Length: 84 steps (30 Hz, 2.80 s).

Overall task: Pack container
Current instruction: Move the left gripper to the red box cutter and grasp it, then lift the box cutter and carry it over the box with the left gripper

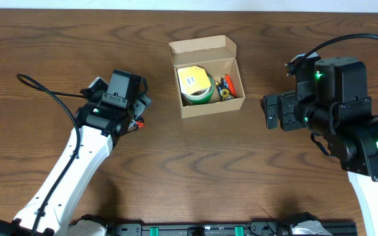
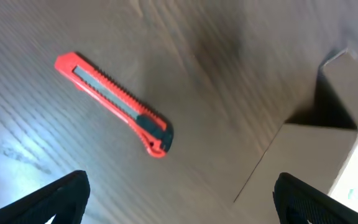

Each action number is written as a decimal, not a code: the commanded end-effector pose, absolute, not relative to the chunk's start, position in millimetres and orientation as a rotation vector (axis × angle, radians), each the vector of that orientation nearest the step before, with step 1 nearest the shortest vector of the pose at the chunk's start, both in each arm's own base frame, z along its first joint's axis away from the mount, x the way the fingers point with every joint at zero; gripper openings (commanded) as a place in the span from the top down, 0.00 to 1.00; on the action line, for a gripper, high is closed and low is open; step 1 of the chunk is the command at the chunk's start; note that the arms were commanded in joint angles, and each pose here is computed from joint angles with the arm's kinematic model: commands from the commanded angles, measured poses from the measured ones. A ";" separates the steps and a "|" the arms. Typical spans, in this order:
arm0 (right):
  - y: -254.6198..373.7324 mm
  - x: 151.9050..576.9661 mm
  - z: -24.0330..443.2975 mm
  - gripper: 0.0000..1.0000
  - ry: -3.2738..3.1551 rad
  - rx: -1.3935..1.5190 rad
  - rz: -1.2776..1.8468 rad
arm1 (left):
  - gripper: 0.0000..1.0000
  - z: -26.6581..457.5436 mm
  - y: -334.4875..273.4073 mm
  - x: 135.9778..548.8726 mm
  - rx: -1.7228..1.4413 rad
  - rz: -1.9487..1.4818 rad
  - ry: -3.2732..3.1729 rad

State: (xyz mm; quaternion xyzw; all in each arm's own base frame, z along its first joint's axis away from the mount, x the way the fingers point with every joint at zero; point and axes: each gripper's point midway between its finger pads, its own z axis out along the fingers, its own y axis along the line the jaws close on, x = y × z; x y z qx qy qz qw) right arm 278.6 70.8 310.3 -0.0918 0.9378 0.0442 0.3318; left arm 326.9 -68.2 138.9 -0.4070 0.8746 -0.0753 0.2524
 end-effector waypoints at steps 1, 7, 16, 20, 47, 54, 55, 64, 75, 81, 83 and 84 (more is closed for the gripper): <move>68.4 279.1 310.5 0.01 2.449 -0.249 0.099 | 0.05 138.9 -60.5 329.5 -1.159 -0.176 2.331; 68.4 279.1 310.5 0.01 2.449 -0.249 0.099 | 0.05 116.6 -49.0 308.3 -1.494 -0.095 2.258; 68.4 279.1 310.4 0.01 2.449 -0.250 0.099 | 0.04 56.0 -50.2 313.7 -1.822 -0.026 2.205; 68.4 279.1 310.5 0.01 2.449 -0.249 0.099 | 0.05 36.0 -54.7 322.0 -1.905 -0.039 2.168; 68.4 279.1 310.4 0.01 2.449 -0.249 0.099 | 0.58 -14.3 -50.6 332.1 -2.219 -0.142 2.126; 68.4 279.1 310.5 0.01 2.449 -0.249 0.099 | 0.82 -14.9 -45.1 326.6 -2.232 -0.132 2.160; 68.4 279.1 310.5 0.01 2.449 -0.249 0.099 | 0.83 -14.9 -44.6 325.3 -2.233 -0.125 2.164; 68.4 279.1 310.5 0.01 2.449 -0.249 0.099 | 0.94 9.0 -33.2 315.4 -2.123 0.055 2.295; 68.4 279.1 310.5 0.01 2.449 -0.249 0.099 | 0.94 87.9 -46.1 376.0 -1.715 -0.125 2.401; 68.4 279.1 310.5 0.01 2.449 -0.250 0.099 | 0.95 120.1 -109.0 418.8 -1.600 -0.520 2.382; 68.4 279.1 310.4 0.01 2.449 -0.249 0.099 | 0.94 128.2 -130.3 427.7 -1.589 -0.621 2.352; 68.4 279.1 310.5 0.01 2.449 -0.249 0.099 | 0.95 132.7 -142.9 431.7 -1.571 -0.674 2.342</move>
